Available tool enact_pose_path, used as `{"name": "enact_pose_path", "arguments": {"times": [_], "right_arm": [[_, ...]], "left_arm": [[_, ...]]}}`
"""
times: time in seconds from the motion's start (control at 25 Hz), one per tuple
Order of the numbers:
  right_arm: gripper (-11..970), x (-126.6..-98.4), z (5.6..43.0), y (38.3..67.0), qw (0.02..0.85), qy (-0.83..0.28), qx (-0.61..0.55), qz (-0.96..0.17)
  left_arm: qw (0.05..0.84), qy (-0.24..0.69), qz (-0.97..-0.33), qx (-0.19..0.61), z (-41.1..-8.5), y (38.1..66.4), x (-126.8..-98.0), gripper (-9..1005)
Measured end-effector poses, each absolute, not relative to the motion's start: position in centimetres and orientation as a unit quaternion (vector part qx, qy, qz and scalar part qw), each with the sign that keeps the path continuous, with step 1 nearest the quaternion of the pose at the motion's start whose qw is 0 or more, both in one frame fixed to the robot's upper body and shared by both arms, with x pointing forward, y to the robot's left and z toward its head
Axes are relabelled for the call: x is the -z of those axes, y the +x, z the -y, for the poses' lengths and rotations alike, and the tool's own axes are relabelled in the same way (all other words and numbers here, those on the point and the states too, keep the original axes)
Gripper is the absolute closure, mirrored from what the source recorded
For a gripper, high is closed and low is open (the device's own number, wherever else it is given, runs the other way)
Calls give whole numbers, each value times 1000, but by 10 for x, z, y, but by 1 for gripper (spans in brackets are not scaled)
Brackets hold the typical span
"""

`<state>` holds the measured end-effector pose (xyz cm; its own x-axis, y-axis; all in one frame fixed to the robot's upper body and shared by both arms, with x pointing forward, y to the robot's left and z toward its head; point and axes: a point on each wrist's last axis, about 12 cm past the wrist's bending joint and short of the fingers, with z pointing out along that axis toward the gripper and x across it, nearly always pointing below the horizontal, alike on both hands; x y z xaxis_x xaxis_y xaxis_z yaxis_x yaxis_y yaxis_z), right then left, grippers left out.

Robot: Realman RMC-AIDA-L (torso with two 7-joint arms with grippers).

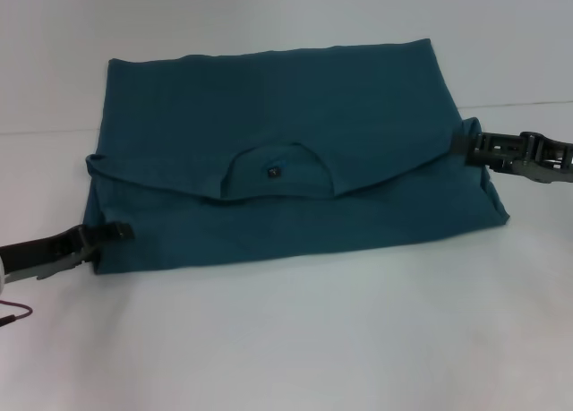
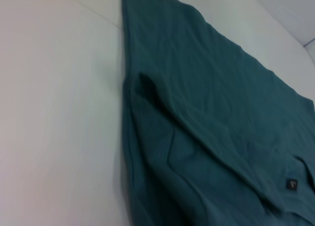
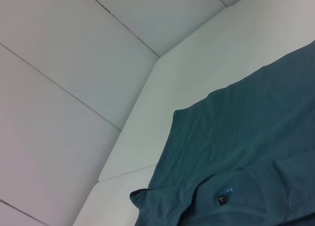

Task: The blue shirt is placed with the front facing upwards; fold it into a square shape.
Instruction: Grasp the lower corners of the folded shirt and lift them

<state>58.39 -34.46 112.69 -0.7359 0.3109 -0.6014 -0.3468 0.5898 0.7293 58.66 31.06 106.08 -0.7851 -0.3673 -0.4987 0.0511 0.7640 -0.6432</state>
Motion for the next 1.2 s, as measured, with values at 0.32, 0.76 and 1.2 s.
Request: {"name": "enact_pose_path", "arguments": {"times": [0.32,0.76,1.2], "right_arm": [[374,-1126,347,582,365,-5,-453,-813],[388,-1125,351,579,369,5,-457,-809],[401,-1122,352,580,353,4,-443,-824]], "left_arm": [[304,-76,-886,341,-300,586,-1059,214],[288,-82,-895,330,-298,589,-1059,423],[287,-74,-894,337,-298,590,-1064,679]]}}
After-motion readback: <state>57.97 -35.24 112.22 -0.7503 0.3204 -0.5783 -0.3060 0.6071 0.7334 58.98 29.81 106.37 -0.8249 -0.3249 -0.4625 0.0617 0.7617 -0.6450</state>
